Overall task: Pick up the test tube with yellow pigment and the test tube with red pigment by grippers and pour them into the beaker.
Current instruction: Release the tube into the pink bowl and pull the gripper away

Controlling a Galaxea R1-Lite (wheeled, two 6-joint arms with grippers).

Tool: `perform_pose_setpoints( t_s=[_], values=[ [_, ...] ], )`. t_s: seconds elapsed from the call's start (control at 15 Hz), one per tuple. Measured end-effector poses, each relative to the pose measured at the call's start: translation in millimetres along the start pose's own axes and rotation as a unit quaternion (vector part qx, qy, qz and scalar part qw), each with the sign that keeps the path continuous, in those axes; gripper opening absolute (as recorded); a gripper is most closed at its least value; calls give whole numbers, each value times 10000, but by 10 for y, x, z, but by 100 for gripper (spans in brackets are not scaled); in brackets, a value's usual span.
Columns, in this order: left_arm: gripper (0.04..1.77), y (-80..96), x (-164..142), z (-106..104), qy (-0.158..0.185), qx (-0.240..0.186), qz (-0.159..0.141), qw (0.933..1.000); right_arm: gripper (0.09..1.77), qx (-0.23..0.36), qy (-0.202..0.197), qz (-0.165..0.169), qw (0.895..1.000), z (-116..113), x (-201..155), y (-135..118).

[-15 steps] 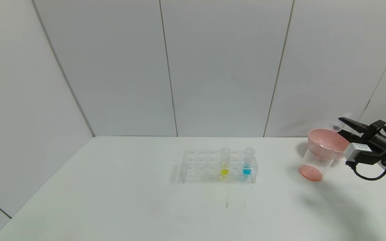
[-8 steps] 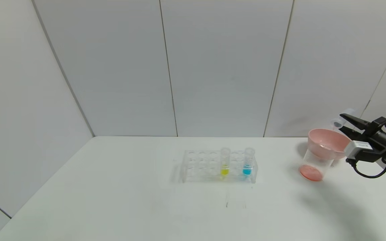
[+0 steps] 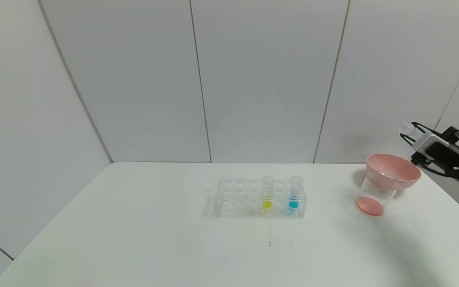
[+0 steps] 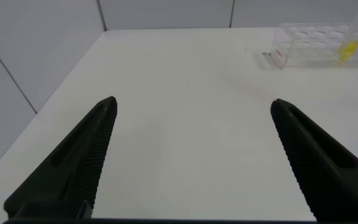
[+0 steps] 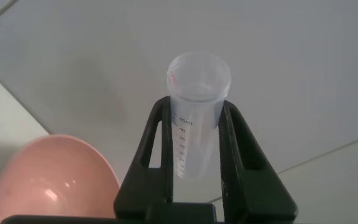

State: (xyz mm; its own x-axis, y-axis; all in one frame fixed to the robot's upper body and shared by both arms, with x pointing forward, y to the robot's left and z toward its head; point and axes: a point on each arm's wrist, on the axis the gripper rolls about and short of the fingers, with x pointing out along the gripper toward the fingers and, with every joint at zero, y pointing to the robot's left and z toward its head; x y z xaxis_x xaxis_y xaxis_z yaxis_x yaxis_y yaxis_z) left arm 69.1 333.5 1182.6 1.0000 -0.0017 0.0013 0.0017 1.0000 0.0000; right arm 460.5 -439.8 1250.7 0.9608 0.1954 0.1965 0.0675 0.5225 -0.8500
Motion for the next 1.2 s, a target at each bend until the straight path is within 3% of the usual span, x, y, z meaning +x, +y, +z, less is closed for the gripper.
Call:
perform_pose_setpoints(
  t_s=[0.13, 0.27, 0.47, 0.67, 0.87, 1.0, 1.2],
  values=[
    [176, 0, 0, 0, 0, 0, 0, 10000, 49, 1074, 99, -208, 9940, 48, 89, -74],
    [176, 0, 0, 0, 0, 0, 0, 10000, 49, 2132, 246, -378, 9760, 57, 123, -83],
    [176, 0, 0, 0, 0, 0, 0, 10000, 49, 3219, 524, -496, 9440, -5, 106, 16],
    [176, 0, 0, 0, 0, 0, 0, 10000, 49, 3658, 885, -342, 9258, -115, 4, 208],
    [176, 0, 0, 0, 0, 0, 0, 10000, 49, 4213, 1130, -235, 8996, -184, -69, 361],
    [176, 0, 0, 0, 0, 0, 0, 10000, 49, 4321, 1192, -174, 8937, -197, -74, 421],
    [176, 0, 0, 0, 0, 0, 0, 10000, 86, 4335, 1258, -123, 8923, -212, -82, 470]
  ],
)
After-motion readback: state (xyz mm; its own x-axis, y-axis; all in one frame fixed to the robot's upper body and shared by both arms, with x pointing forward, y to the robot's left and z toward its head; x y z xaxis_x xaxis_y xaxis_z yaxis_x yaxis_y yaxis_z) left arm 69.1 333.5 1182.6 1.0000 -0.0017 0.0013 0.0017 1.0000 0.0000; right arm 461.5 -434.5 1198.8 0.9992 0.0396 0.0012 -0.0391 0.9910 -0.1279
